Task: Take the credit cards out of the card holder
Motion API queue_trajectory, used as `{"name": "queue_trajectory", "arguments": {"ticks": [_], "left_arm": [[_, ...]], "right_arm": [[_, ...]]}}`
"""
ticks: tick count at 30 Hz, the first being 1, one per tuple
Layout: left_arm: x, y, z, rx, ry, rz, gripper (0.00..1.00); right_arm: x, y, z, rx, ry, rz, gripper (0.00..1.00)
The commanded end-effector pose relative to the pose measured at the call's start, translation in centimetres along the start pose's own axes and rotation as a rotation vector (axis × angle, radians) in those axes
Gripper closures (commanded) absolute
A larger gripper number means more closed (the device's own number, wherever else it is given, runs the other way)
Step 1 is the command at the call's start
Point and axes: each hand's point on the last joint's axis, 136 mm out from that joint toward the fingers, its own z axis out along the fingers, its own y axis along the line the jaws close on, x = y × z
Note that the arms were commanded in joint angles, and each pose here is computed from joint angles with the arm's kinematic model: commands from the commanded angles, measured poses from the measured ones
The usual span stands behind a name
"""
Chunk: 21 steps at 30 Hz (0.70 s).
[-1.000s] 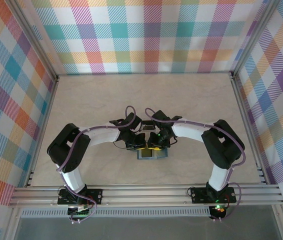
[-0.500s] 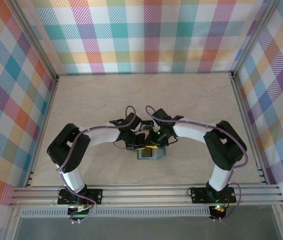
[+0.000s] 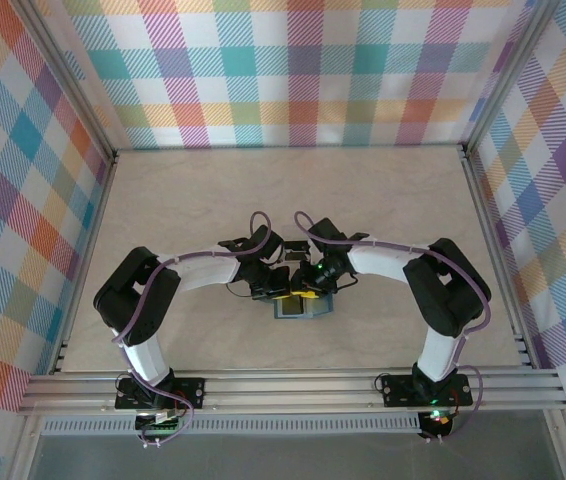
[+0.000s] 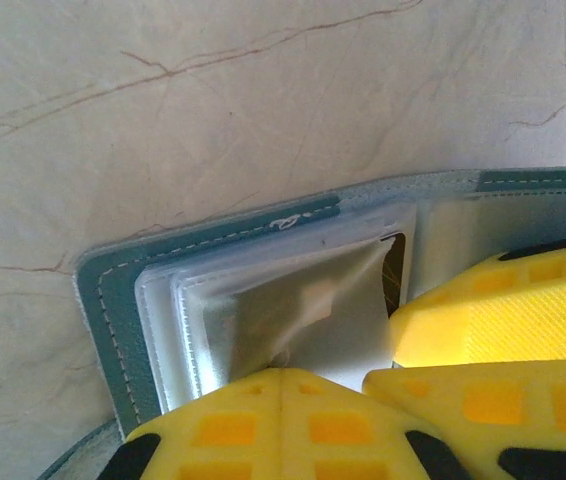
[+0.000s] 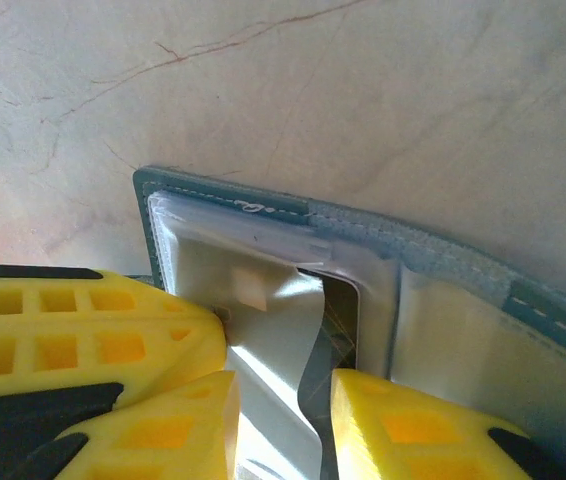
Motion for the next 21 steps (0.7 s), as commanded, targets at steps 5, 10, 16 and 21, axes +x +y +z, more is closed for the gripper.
{"name": "queue_trajectory", "arguments": {"ticks": [5, 10, 16, 21], "left_arm": [[1.5, 2.0, -0.2, -0.080, 0.031, -0.007, 1.00], [1.5, 2.1, -0.2, -0.085, 0.033, -0.009, 1.00], [1.4, 1.8, -0.4, -0.080, 0.028, -0.007, 0.94], [0.9, 0.9, -1.2, -0.050, 0.005, 0.004, 0.93]], "right_arm": [[0.7, -3.7, 1.3, 0.163, 0.006, 0.039, 0.66], [0.5, -3.7, -0.1, 0.201, -0.026, 0.017, 0.66], [0.2, -1.9, -1.4, 0.148, -0.045, -0.006, 0.66], [0.3, -0.8, -1.7, 0.099, -0.045, -0.009, 0.70]]}}
